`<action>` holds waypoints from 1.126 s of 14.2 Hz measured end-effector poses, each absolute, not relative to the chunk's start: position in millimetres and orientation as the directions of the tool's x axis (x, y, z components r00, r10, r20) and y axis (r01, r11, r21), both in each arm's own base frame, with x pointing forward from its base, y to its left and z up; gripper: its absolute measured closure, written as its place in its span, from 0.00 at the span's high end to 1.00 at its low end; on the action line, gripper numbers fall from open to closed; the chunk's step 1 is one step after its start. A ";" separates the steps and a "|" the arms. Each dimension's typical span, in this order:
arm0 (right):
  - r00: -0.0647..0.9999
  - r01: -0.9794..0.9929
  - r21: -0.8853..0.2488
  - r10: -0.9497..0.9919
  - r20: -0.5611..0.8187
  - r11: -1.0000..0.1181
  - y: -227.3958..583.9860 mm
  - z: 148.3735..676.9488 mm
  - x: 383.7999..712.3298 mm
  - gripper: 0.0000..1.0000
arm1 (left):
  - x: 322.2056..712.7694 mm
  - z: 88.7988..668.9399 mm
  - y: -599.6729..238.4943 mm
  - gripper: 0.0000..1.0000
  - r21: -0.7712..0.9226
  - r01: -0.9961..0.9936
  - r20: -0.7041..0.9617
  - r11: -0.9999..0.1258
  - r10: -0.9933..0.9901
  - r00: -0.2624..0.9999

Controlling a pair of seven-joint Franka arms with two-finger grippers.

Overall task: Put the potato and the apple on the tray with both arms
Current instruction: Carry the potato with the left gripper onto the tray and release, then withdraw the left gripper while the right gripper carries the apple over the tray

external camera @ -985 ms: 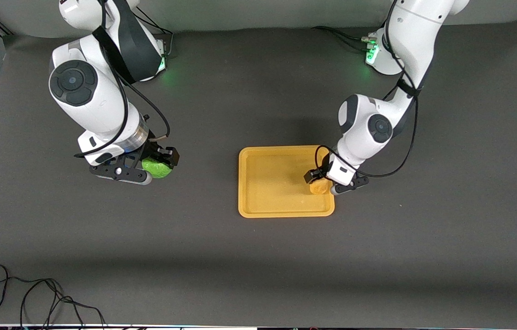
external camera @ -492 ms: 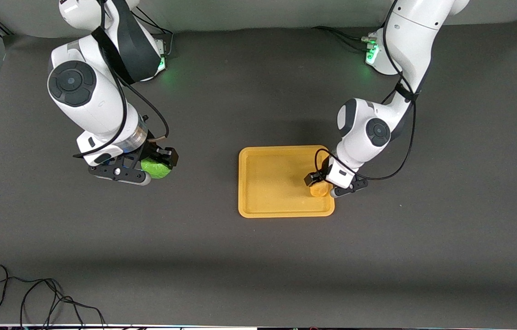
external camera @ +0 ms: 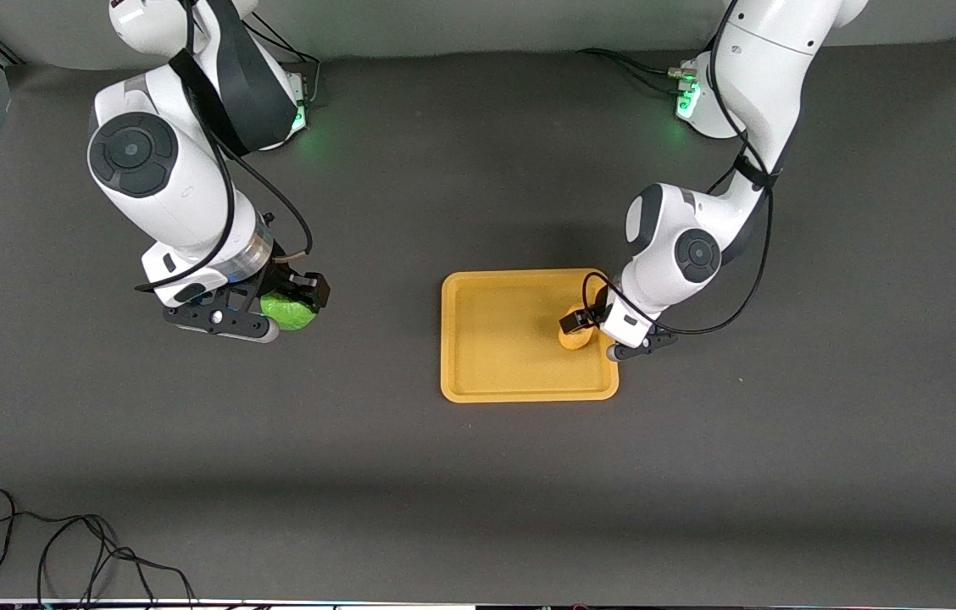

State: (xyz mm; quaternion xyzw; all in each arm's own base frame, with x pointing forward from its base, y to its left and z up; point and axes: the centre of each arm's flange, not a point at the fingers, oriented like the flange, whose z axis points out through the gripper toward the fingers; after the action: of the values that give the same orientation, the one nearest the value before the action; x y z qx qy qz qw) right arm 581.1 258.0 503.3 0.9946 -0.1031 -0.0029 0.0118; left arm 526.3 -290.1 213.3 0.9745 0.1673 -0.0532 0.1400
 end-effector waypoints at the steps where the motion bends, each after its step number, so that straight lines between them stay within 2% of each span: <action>1: 0.979 -0.205 0.024 -0.205 -0.003 -0.978 258.0 503.3 581.1 0.70 | 527.1 214.9 -287.5 1.00 0.244 0.340 -0.166 -0.908 0.306 0.937; 4: 0.979 -0.205 0.024 -0.205 -0.003 -0.979 258.0 503.3 581.1 0.70 | 541.9 241.9 -273.7 1.00 0.212 0.346 -0.245 -0.914 0.293 0.924; 8: 0.981 -0.195 0.009 -0.195 0.011 -0.981 266.7 511.4 581.6 0.70 | 588.7 339.0 -213.3 1.00 0.145 0.341 -0.301 -0.929 0.286 0.909; 12: 0.973 -0.224 -0.027 -0.225 0.043 -0.974 322.6 520.0 582.5 0.70 | 611.9 410.6 -125.6 1.00 0.110 0.318 -0.213 -0.942 0.290 0.933; 16: 0.954 -0.292 -0.050 -0.294 0.051 -0.955 433.5 495.6 560.0 0.70 | 608.2 466.4 -40.7 1.00 0.088 0.136 -0.107 -0.987 0.126 0.986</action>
State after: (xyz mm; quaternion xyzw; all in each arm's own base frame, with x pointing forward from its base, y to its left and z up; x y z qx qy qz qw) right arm 560.0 433.5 495.6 0.9883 -0.1484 0.0292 -0.0209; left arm 608.2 -40.7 466.4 0.9954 0.0659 -0.0504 0.0474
